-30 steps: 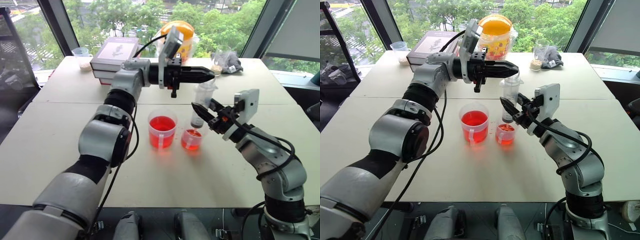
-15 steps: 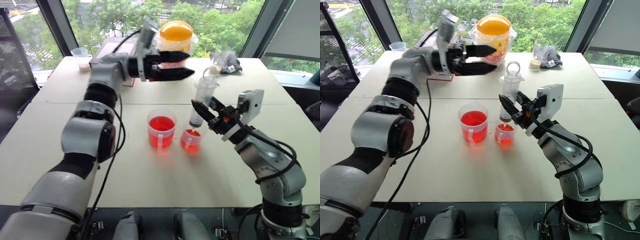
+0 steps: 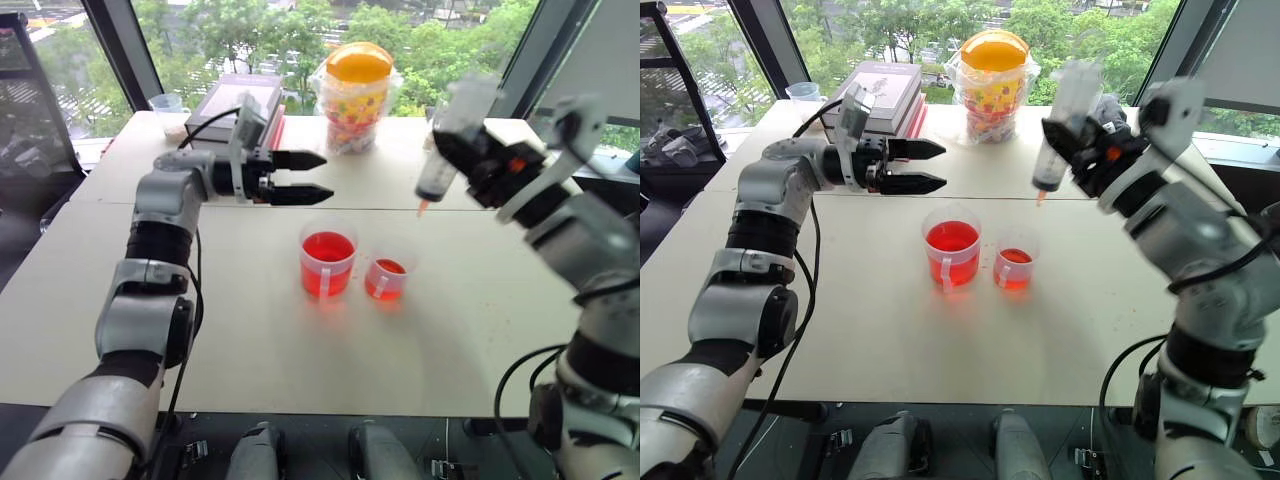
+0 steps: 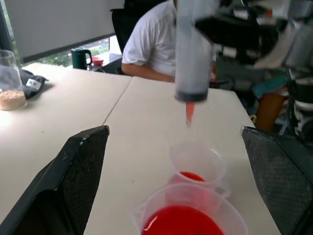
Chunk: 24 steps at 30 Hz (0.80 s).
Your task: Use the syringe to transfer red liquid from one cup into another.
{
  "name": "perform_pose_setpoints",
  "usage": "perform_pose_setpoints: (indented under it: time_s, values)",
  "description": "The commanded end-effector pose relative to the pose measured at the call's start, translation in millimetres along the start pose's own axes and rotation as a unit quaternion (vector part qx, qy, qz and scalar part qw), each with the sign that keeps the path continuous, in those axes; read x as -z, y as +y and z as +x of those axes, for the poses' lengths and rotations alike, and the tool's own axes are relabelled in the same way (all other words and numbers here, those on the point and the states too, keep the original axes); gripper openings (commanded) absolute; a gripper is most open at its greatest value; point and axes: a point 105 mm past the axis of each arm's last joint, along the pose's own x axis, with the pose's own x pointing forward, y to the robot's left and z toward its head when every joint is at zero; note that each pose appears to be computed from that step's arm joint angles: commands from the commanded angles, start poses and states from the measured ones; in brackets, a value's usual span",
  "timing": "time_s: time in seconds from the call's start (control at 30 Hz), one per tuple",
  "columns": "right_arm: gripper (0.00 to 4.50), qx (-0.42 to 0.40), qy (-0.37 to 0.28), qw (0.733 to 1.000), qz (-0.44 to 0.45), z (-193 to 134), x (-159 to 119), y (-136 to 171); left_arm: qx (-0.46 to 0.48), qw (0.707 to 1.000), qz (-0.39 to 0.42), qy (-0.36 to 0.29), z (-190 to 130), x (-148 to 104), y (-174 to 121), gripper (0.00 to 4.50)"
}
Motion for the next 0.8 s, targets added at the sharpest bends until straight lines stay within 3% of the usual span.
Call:
perform_pose_setpoints:
  time_s: [0.03, 0.23, 0.53, 0.73, 0.8]
  values:
    - [1.44, 0.054, 0.138, 0.988, 0.029, -13.9, 5.9, -37.0, 0.01, 1.0, 0.028, -0.01, 4.9, -10.3, -12.0, 4.45]
    - [1.44, 0.121, 0.333, 0.932, 0.079, -35.9, 48.8, -77.3, -0.003, 1.0, 0.022, -0.008, 1.0, -1.7, -20.6, 4.45]
    - [1.44, 0.173, 0.467, 0.857, 0.133, -47.1, 129.2, -99.6, -0.015, 1.0, 0.012, -0.016, -0.8, 1.1, -32.5, 4.45]
    - [1.44, 0.177, 0.489, 0.843, 0.139, -45.3, 159.0, -104.7, -0.024, 1.0, 0.013, 0.008, -7.1, 10.6, -38.5, 4.45]
    - [2.49, 0.17, 0.488, 0.845, 0.138, -43.6, 160.5, -103.5, -0.028, 0.999, 0.014, 0.011, -8.1, 10.9, -38.4, 4.5]
